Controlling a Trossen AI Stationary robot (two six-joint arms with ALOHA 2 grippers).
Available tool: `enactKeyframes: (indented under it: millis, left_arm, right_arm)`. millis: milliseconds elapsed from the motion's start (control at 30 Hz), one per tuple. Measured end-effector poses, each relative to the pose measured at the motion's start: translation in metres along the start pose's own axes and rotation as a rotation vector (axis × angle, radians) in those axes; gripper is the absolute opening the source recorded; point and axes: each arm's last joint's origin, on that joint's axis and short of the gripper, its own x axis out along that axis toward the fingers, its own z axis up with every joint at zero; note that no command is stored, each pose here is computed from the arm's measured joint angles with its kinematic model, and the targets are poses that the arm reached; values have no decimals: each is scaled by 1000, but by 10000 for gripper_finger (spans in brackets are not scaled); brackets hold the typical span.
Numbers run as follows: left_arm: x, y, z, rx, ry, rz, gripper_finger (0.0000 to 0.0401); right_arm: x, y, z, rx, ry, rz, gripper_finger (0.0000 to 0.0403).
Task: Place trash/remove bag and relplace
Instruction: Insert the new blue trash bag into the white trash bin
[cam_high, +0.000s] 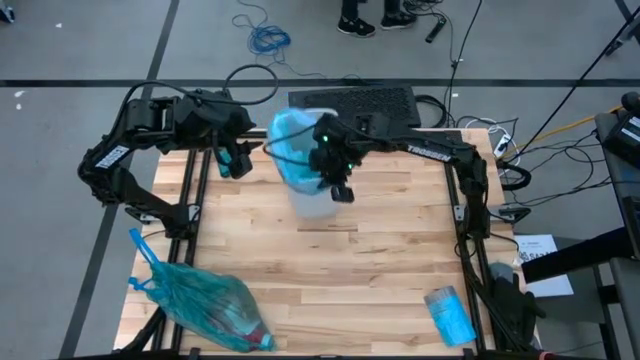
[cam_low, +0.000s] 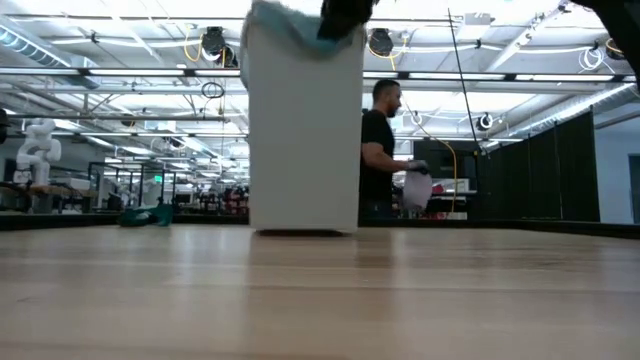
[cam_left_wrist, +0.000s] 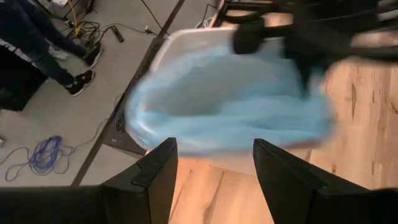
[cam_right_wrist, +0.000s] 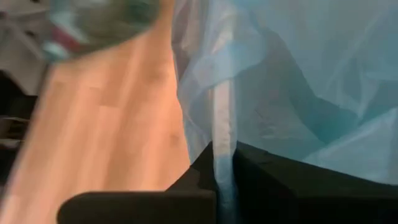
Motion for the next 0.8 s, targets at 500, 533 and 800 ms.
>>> enactKeyframes:
  millis: [500, 533, 800]
  left_arm:
    - [-6, -15, -3, -171, 14, -92, 205]
    - [-7, -19, -4, -170, 24, -104, 205]
    - [-17, -42, -7, -173, 20, -155, 205]
  right_arm:
    - [31, 134, 7, -57, 67, -7, 0]
    - [35, 141, 5, -50, 72, -16, 0]
    - [45, 177, 4, 9, 30, -57, 0]
